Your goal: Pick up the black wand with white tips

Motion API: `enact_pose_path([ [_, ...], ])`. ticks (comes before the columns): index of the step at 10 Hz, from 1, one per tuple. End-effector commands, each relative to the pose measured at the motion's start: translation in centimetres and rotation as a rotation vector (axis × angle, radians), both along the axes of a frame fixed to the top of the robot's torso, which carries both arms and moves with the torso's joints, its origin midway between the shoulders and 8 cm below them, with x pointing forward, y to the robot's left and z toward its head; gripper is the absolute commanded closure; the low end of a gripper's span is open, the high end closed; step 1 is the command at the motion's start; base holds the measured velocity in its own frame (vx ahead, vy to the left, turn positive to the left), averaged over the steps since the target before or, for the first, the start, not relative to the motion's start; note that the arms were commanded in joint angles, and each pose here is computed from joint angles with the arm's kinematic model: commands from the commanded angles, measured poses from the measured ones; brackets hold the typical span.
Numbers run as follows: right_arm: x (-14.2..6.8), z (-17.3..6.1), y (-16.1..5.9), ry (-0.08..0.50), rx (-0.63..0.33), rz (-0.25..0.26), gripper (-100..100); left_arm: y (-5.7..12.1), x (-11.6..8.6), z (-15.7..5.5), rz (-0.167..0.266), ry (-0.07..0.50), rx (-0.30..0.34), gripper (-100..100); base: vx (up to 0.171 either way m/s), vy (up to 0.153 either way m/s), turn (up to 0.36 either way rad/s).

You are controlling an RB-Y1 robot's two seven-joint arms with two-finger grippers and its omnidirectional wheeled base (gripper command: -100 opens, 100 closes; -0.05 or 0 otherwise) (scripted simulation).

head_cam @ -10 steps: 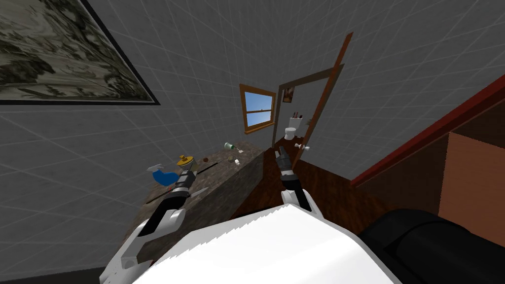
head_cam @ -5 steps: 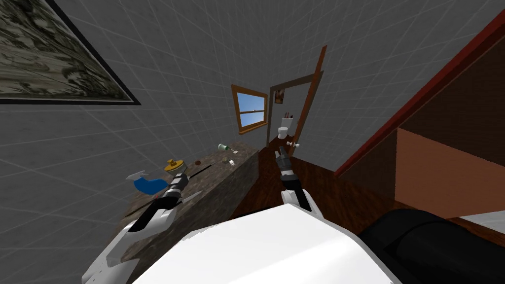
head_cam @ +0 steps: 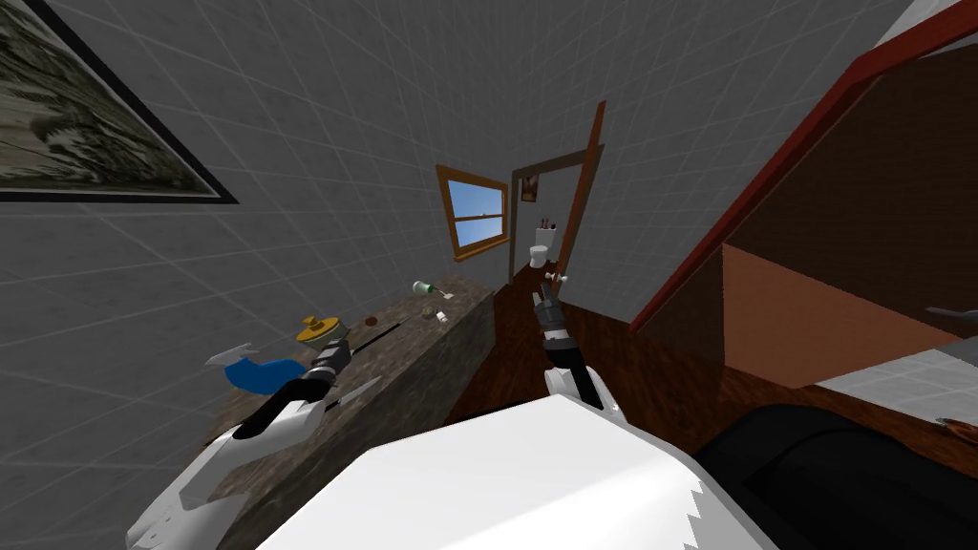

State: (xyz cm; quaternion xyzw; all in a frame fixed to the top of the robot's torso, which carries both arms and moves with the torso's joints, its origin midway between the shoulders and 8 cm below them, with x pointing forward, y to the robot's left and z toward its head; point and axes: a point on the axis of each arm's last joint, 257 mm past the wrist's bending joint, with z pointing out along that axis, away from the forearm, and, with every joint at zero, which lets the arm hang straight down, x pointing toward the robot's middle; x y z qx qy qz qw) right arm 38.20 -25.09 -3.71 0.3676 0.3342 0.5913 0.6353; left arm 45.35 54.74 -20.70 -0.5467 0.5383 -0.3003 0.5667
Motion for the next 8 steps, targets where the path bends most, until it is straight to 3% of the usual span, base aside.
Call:
enact_pose_path([
  [1, 0.0, 0.0, 0.0, 0.000, 0.000, 0.000, 0, 1.8, -0.7, -2.0, 0.043, 0.064, -0.014, -100, -0.014, -0.010, -0.118],
  [2, 0.0, 0.0, 0.0, 0.000, 0.000, 0.000, 0, 1.8, -0.7, -2.0, 0.043, 0.064, -0.014, -100, -0.005, -0.003, 0.011],
  [3, 0.0, 0.0, 0.0, 0.000, 0.000, 0.000, 0, 4.3, -0.9, -1.9, 0.081, 0.097, -0.020, -100, -0.009, -0.016, -0.170],
  [4, 0.0, 0.0, 0.0, 0.000, 0.000, 0.000, 0, 5.0, -1.5, -3.2, 0.102, 0.133, -0.030, -100, -0.007, -0.010, -0.157],
  [5, 0.0, 0.0, 0.0, 0.000, 0.000, 0.000, 0, 5.0, -1.5, -3.2, 0.102, 0.133, -0.030, -100, 0.000, 0.000, 0.000],
  [6, 0.0, 0.0, 0.0, 0.000, 0.000, 0.000, 0, 6.9, -1.6, -2.7, 0.134, 0.165, -0.040, -100, -0.001, -0.014, -0.196],
  [8, 0.0, 0.0, 0.0, 0.000, 0.000, 0.000, 0, 8.1, -2.6, -4.3, 0.163, 0.200, -0.052, -100, -0.001, -0.004, -0.068],
])
